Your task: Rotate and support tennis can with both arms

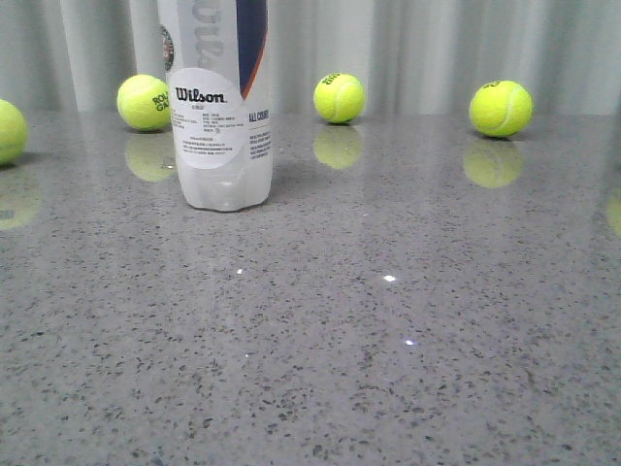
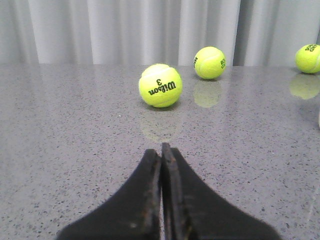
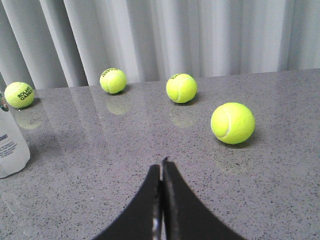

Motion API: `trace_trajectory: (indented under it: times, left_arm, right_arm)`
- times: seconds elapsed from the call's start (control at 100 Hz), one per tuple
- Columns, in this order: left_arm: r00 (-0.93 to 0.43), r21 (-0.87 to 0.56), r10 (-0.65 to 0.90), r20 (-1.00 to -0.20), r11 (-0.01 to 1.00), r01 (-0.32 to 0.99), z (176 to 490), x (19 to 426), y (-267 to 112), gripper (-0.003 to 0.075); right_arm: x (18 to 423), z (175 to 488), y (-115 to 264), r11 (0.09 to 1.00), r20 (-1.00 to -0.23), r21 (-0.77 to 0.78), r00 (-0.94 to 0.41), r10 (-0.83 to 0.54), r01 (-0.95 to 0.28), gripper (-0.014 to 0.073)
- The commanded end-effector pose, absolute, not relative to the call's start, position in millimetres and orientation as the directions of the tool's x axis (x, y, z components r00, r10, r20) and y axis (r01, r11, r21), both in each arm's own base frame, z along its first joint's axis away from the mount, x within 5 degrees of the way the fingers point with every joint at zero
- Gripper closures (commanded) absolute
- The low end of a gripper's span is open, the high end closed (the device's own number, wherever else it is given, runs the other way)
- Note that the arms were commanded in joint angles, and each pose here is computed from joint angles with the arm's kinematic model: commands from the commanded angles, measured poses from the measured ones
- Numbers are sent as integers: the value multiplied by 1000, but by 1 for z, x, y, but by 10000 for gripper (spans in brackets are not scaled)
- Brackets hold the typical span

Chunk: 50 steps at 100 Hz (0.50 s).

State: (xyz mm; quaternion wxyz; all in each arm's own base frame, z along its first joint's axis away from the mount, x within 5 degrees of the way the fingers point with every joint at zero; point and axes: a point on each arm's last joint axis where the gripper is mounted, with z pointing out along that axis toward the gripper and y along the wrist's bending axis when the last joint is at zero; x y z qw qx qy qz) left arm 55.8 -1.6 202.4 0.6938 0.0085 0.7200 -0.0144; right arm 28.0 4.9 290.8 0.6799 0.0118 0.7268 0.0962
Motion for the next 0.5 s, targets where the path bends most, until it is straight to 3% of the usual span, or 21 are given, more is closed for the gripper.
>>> trace_trajectory:
  times: [0.0, 0.27, 0.49]
  left_arm:
    - [28, -10, -11, -1000, 999, 34, 195, 55, -2, 741]
    - [28, -10, -11, -1000, 999, 34, 195, 55, -2, 741]
    - [28, -10, -11, -1000, 999, 34, 195, 55, -2, 741]
  right_arm:
    - [28, 305, 4, 982, -988, 149, 17, 152, -118, 660]
    - [29, 302, 4, 983, -989, 142, 25, 146, -115, 660]
    - [46, 276, -1, 998, -981, 54, 188, 50, 18, 660]
